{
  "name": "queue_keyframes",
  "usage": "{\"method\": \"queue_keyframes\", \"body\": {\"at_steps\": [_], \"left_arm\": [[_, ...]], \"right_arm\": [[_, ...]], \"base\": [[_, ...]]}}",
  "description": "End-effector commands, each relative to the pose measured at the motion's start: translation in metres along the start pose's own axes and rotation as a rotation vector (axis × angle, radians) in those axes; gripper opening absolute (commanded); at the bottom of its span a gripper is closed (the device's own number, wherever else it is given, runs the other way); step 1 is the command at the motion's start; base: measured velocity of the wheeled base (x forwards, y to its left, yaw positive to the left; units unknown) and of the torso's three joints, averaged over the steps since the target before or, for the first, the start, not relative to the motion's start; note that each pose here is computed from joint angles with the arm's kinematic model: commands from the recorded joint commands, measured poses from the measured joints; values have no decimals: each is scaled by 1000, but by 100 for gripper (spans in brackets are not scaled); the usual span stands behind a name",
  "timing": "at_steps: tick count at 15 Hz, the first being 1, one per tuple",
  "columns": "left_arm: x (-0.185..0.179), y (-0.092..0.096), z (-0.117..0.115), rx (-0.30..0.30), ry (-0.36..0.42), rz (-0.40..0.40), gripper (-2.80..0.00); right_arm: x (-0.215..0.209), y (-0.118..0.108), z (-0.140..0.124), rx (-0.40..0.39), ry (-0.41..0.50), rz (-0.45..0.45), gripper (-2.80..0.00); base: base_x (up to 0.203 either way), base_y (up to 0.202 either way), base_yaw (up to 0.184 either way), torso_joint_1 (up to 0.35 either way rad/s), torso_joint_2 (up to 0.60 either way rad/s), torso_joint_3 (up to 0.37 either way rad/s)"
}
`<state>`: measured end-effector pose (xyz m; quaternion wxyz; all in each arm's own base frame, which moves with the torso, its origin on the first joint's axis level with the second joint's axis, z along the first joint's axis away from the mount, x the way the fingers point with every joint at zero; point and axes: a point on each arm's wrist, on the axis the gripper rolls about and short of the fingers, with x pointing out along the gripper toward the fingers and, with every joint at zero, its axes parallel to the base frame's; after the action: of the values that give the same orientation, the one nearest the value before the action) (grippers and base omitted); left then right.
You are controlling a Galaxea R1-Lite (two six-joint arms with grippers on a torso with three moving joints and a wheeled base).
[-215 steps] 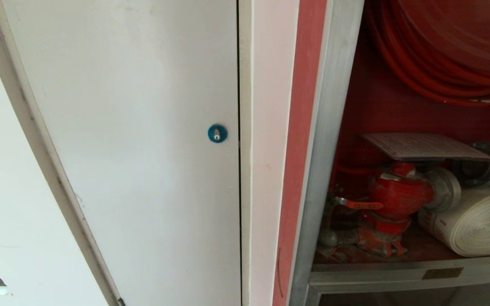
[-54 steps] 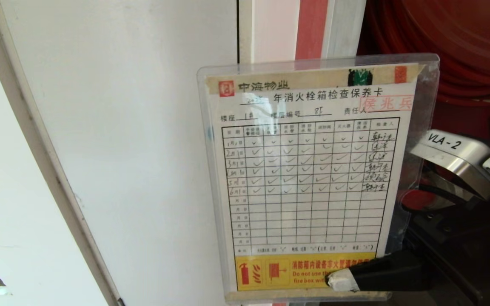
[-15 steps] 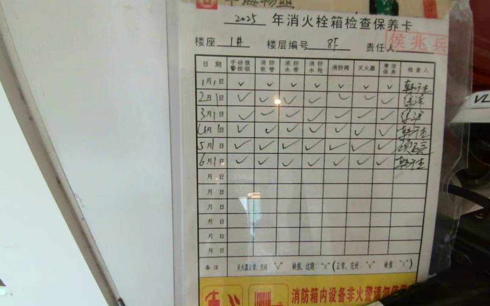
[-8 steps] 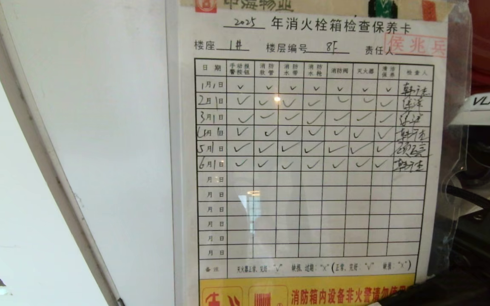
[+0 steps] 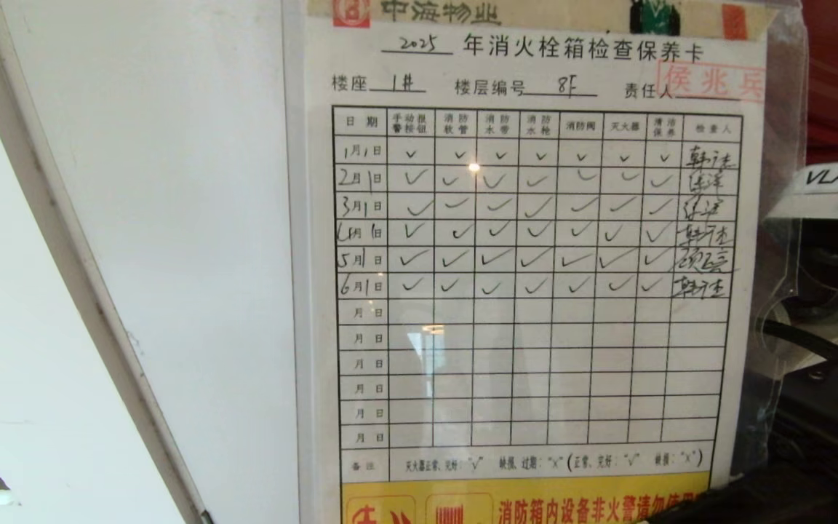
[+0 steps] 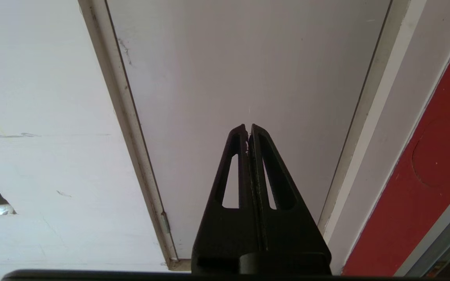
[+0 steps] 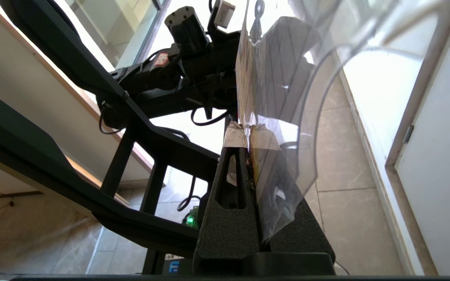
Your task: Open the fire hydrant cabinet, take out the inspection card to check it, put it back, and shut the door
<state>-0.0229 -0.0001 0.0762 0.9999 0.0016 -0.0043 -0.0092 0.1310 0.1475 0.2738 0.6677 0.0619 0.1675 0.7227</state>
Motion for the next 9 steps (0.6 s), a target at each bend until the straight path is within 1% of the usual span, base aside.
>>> {"method": "queue_keyframes", "body": {"at_steps": [1,2,3,5,7,9], "left_arm": [[0,0,0,0,1,0,-280],[0,0,0,0,1,0,-280],[0,0,0,0,1,0,-280],[0,0,0,0,1,0,-280],[0,0,0,0,1,0,-280],[0,0,0,0,1,0,-280]], "right_arm": [[1,-1,-4,14,10,3,-280],[-2,2,-6,13,7,-10,-280],[-8,7,-9,10,-6,-49,-280],[-19,17,-15,10,-42,-172,-280],[-35,35,-15,-12,-96,-240,-280],[-56,55,-17,-28,-148,-341,-280]], "base": [[0,0,0,0,0,0],[0,0,0,0,0,0],[0,0,0,0,0,0],[0,0,0,0,0,0],[0,0,0,0,0,0],[0,0,0,0,0,0]]}}
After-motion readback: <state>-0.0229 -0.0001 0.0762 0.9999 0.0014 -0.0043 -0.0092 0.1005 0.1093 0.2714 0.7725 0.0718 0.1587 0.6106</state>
